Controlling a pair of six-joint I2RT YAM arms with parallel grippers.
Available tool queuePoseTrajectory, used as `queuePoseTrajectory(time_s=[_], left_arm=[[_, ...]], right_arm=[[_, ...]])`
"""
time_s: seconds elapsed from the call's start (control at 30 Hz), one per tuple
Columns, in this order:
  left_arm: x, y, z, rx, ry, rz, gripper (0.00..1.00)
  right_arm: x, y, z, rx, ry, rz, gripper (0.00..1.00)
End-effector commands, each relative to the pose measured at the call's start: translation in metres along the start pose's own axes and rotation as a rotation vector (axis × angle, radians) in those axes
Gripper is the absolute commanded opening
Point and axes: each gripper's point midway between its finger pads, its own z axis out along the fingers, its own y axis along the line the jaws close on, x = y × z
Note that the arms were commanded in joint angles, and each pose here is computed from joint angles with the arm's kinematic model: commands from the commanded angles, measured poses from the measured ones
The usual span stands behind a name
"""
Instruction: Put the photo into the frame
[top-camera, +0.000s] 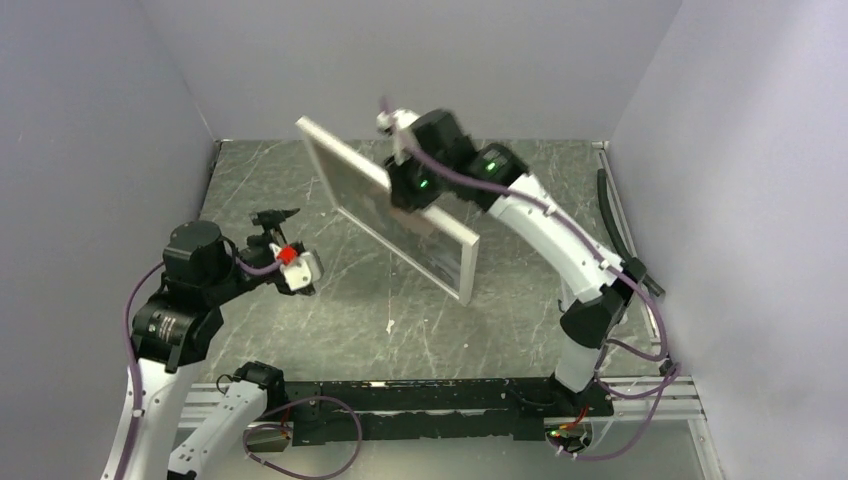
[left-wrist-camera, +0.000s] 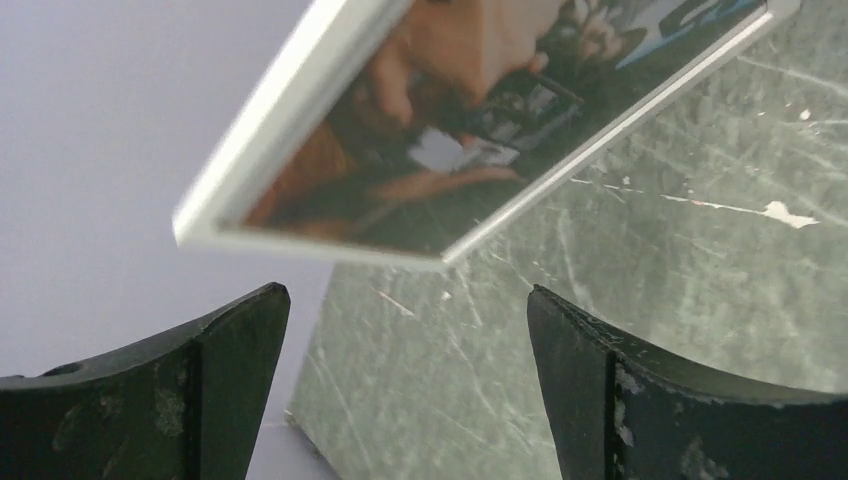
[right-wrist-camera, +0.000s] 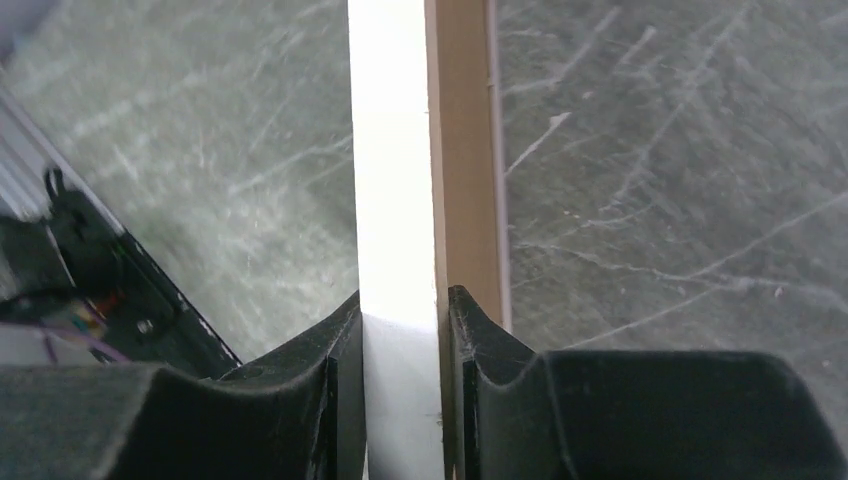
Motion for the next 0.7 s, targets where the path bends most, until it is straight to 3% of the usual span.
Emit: queuePoseTrajectory(time_s=[0.0, 0.27, 0.43, 0.67], left_arm=[[0.021, 0.001, 0.011, 0.003, 0.118, -0.271, 0.94], [0.08, -0.003, 0.05, 0.125, 0.333, -0.705, 0.94], [0.119, 0.01, 0.055, 0.102, 0.381, -0.901, 0.94], [0.16, 0.003, 0.058, 0.074, 0.434, -1.02, 0.94]], right_arm=[[-0.016, -0.058, -0.006, -0.082, -0.049, 0.321, 0.19], [0.048, -0.161, 0.015, -0.041, 0.002, 0.648, 0.19], [0.088, -0.174, 0.005, -0.051, -0.08, 0.754, 0.19], [0.139, -0.174, 0.014, -0.084, -0.254, 0.832, 0.22]])
